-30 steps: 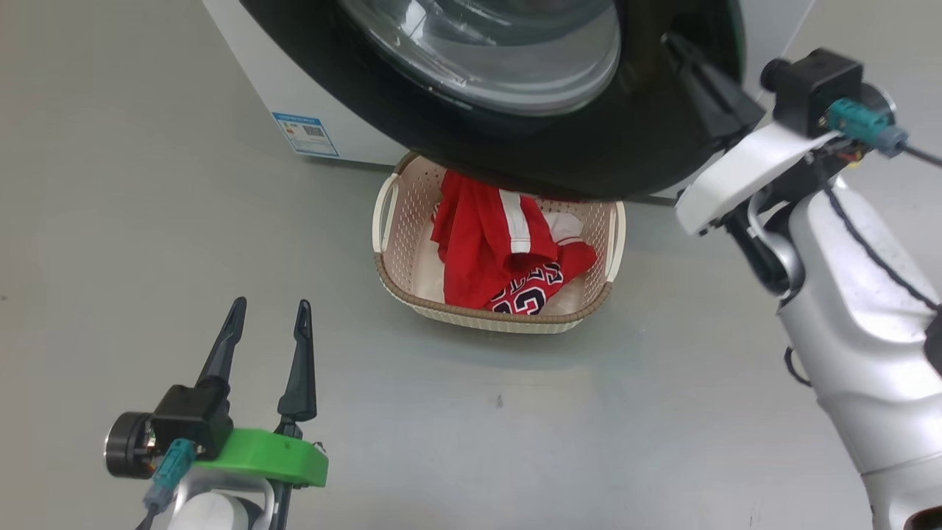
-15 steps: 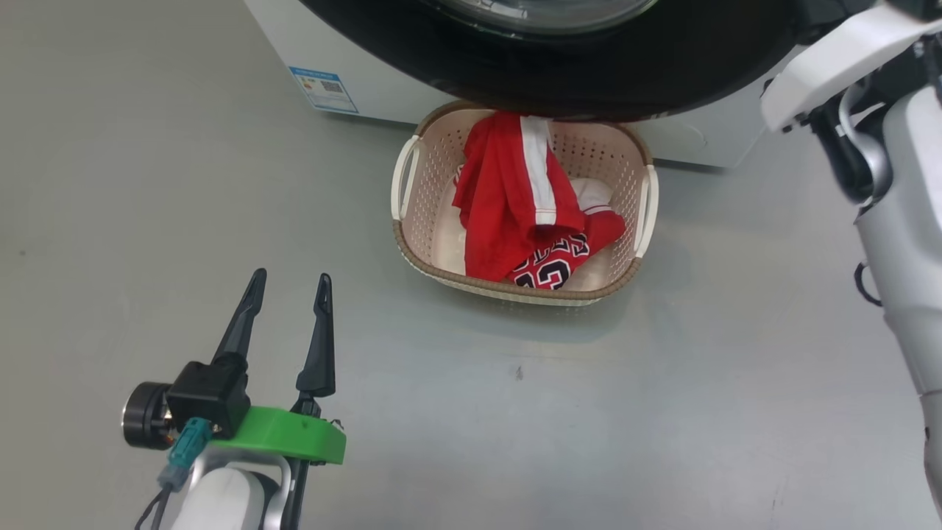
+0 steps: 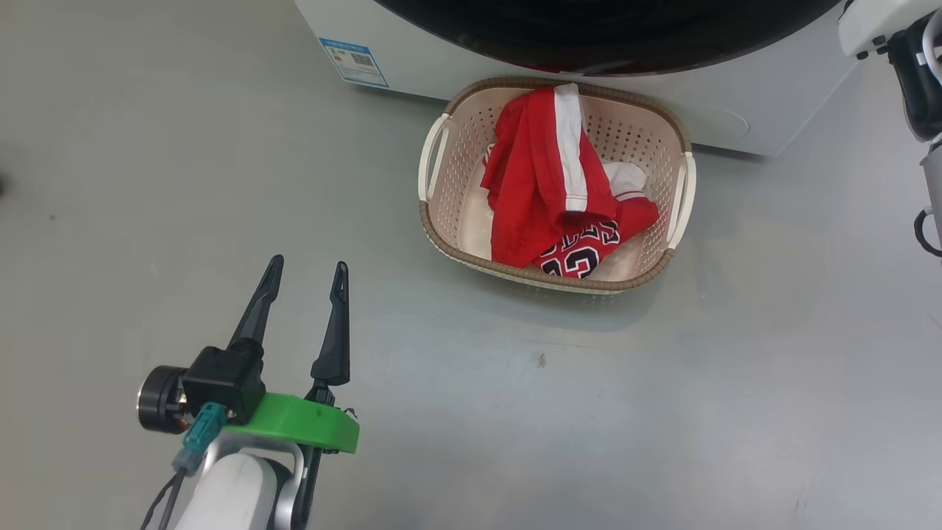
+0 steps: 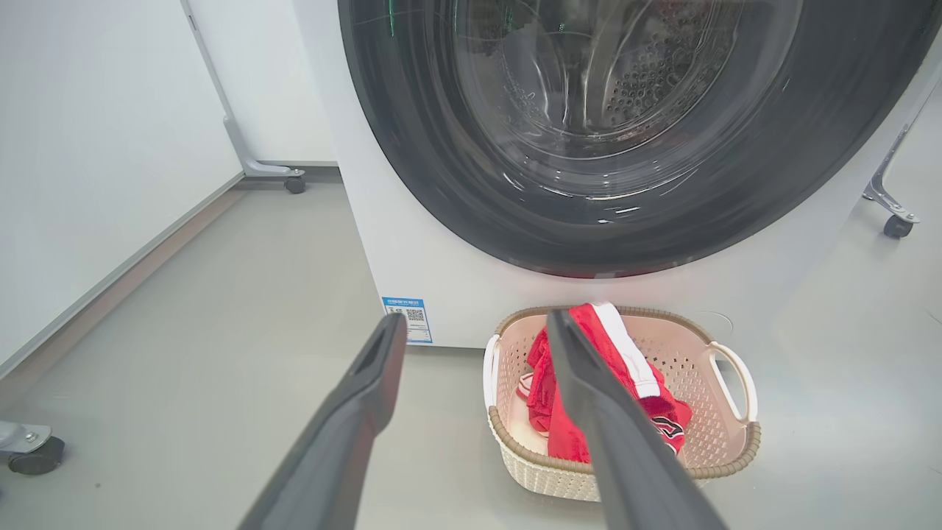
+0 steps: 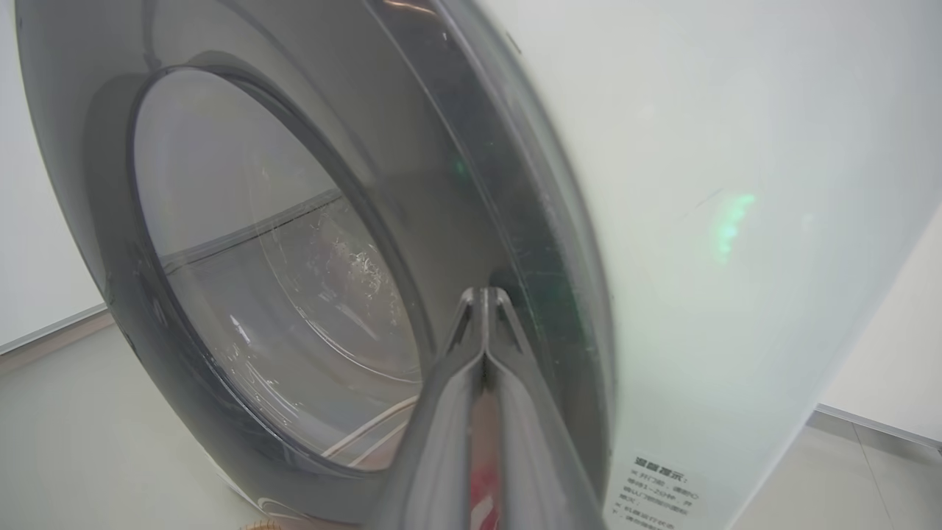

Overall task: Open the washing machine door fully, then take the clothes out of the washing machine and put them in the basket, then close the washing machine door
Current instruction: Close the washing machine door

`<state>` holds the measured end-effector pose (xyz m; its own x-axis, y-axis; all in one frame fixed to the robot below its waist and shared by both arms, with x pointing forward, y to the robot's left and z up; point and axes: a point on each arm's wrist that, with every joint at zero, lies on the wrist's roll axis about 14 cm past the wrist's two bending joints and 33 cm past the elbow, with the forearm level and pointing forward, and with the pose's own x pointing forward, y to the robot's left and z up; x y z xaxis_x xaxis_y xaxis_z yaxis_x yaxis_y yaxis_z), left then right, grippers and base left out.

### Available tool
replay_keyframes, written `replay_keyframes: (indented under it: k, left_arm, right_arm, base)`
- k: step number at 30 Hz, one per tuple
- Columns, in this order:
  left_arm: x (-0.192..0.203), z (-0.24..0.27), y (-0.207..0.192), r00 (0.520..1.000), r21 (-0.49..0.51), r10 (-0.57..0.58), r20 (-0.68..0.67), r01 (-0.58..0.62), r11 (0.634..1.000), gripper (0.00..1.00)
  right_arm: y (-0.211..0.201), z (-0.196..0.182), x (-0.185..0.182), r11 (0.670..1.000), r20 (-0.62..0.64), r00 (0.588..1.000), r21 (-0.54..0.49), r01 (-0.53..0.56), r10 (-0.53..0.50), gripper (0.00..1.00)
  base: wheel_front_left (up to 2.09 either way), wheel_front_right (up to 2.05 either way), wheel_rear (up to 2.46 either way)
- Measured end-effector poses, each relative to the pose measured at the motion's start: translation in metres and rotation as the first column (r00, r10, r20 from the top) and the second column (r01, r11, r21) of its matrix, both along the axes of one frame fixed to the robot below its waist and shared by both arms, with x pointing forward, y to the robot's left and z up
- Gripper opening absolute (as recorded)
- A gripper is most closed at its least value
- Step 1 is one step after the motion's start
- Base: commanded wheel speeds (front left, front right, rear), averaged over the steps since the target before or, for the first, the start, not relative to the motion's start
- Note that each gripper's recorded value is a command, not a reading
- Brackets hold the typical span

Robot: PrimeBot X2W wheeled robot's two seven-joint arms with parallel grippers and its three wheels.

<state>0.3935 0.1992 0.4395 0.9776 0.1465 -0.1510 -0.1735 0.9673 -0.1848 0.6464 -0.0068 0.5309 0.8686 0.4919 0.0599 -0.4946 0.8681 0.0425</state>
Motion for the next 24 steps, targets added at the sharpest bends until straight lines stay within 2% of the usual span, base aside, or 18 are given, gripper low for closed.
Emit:
replay_keyframes:
  k: [12, 18, 24]
  left_arm:
    - [0.001, 0.0, 0.005, 1.0, 0.003, 0.015, 0.004, -0.015, 1.0, 1.0]
    - [0.002, 0.002, 0.007, 1.0, 0.002, 0.022, 0.012, -0.022, 1.0, 1.0]
    - [0.004, 0.006, 0.009, 0.999, 0.0, 0.026, 0.027, -0.026, 1.0, 1.0]
  right_arm:
    - [0.011, -0.004, 0.0, 1.0, -0.005, 1.0, 0.015, -0.014, 0.014, 0.0]
    - [0.018, -0.007, -0.012, 0.998, -0.019, 0.999, 0.062, -0.029, 0.03, 0.0]
    - [0.006, -0.026, -0.028, 0.997, -0.052, 0.999, 0.075, -0.012, 0.016, 0.0]
  base:
    - [0.0, 0.0, 0.0]
    - [0.0, 0.0, 0.0]
    - [0.0, 0.0, 0.0]
